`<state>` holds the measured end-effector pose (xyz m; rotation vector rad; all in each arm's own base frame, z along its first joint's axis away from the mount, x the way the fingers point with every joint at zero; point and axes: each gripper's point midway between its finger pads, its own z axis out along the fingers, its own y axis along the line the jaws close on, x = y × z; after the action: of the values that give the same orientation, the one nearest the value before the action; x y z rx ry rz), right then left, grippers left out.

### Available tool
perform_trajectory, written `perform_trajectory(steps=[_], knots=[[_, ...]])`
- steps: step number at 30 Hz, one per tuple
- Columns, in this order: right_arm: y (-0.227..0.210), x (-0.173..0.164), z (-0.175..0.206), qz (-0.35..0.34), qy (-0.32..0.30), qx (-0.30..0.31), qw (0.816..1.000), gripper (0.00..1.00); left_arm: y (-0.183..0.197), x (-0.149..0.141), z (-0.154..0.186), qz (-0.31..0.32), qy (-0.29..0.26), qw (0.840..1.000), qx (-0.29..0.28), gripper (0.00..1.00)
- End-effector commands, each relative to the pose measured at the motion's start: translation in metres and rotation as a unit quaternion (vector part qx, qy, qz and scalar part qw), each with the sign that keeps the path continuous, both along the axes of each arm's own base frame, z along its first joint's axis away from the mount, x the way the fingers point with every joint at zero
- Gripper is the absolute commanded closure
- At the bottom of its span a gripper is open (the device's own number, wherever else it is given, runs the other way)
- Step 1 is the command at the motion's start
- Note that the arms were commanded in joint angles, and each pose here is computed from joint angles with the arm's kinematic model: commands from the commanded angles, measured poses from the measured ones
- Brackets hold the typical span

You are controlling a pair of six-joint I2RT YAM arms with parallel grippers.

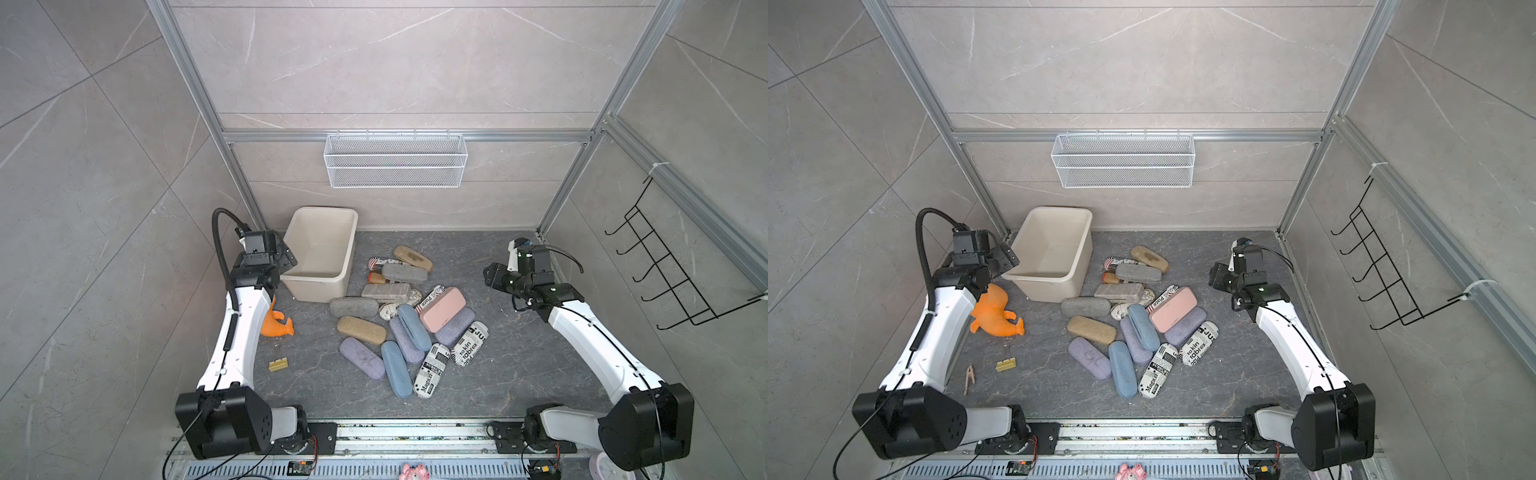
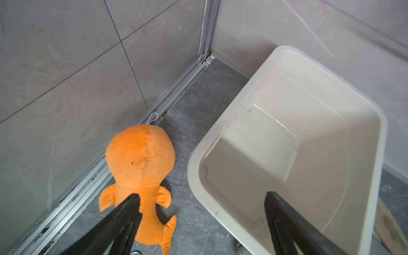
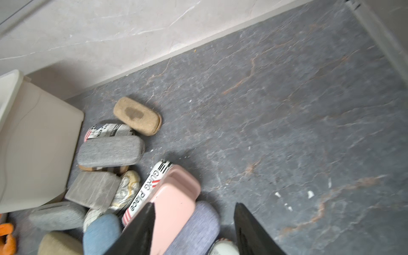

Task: Put the glasses cases into the storage boxes
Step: Pick up the storage box from the corner of the board.

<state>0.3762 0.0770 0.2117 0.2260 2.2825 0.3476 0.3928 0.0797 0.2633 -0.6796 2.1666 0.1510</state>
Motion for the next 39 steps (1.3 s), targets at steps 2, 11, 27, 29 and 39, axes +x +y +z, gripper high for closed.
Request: perform_trajectory(steps=[2,11,27,29,39], knots=[[0.019,-0.012,0.006,0.032,0.015,-0.007,0.999,0.43,0.012,0.018,-0.009,-0.018,0.057,0.998,-0.005,0.17],[0.031,-0.031,0.005,0.054,0.024,-0.030,0.998,0.38,0.009,0.059,-0.038,-0.098,0.116,0.988,-0.030,0.39],[0.033,-0.043,0.002,0.063,0.033,-0.044,0.997,0.36,0.010,0.073,-0.076,-0.129,0.164,0.978,-0.025,0.47],[0.033,-0.044,0.002,0.063,0.035,-0.044,0.996,0.36,0.012,0.073,-0.078,-0.127,0.165,0.978,-0.020,0.48],[0.038,-0.039,0.003,0.070,0.037,-0.045,0.996,0.36,0.005,0.059,-0.083,-0.145,0.171,0.974,-0.022,0.67]])
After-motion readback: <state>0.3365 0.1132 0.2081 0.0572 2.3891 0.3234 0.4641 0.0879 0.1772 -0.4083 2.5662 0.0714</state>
